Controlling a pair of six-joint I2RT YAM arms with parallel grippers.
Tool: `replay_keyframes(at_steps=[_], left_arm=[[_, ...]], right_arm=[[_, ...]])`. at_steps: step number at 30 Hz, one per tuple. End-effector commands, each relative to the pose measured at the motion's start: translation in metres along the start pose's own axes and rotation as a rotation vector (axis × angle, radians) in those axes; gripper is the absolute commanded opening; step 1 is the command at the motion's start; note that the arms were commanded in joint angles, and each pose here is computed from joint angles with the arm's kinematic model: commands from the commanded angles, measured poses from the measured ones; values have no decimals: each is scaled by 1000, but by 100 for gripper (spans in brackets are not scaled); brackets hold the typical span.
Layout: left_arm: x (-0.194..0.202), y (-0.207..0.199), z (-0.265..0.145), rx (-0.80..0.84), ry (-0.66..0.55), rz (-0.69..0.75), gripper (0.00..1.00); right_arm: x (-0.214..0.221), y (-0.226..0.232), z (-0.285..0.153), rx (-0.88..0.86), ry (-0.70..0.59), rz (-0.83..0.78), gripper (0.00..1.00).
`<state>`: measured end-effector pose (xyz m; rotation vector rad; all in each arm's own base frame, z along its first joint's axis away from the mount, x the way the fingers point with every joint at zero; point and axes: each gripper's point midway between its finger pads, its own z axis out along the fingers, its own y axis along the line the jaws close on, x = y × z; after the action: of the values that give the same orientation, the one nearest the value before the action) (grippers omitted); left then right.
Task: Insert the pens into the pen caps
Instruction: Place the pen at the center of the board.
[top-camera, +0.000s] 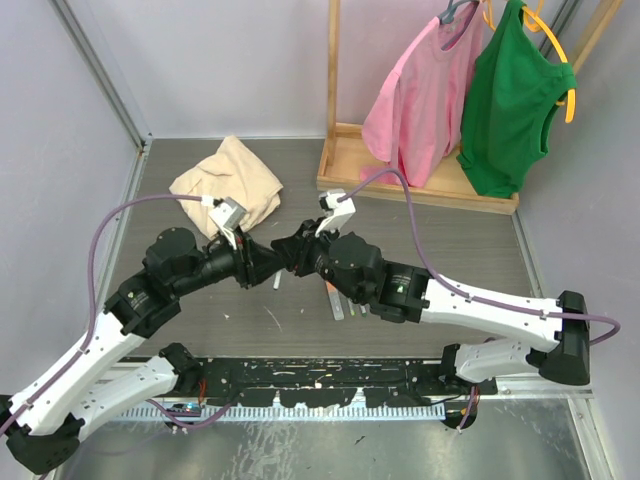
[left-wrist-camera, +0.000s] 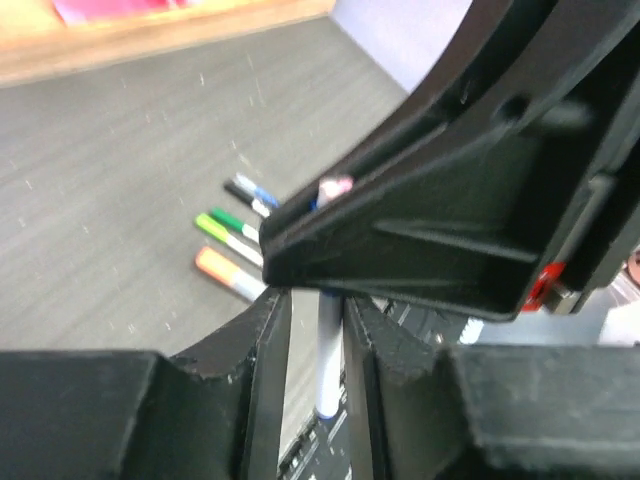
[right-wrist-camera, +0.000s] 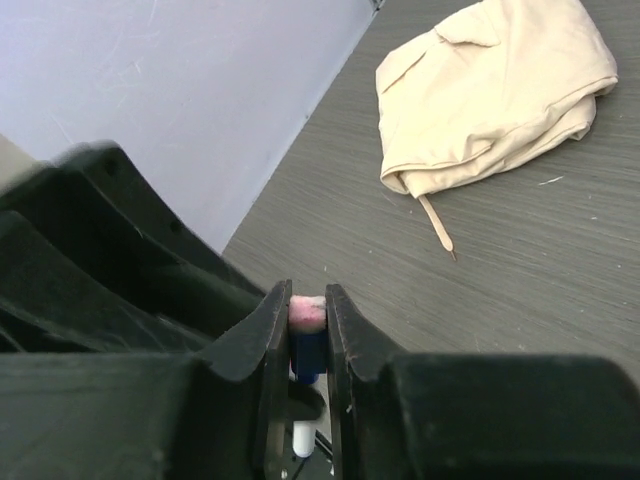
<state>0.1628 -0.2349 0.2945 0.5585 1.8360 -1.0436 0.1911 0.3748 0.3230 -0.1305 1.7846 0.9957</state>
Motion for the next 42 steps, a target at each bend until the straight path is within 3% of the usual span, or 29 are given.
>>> replay_keyframes(at_steps=[1, 4, 8, 13, 26, 33, 42], left_arm=[[-100, -19, -14, 10, -348, 83, 34], [-92, -16, -11, 3, -309, 75, 43], [-77, -11, -11, -8, -267, 65, 47], [-53, 2, -20, -67, -217, 53, 50], [-6, 71, -55, -453, -48, 58, 52], [4, 79, -66, -501, -29, 75, 52], [10, 73, -79, -472, -85, 43, 53]], right_arm=[[0, 7, -3, -47, 94, -94, 0], [-24, 11, 0, -51, 44, -99, 0], [-48, 6, 0, -22, -15, -102, 0], [-45, -27, 0, 78, -30, -116, 0], [77, -128, 9, 333, 388, -199, 3], [133, -154, 26, 386, 565, -180, 8], [174, -188, 34, 508, 675, -210, 9]])
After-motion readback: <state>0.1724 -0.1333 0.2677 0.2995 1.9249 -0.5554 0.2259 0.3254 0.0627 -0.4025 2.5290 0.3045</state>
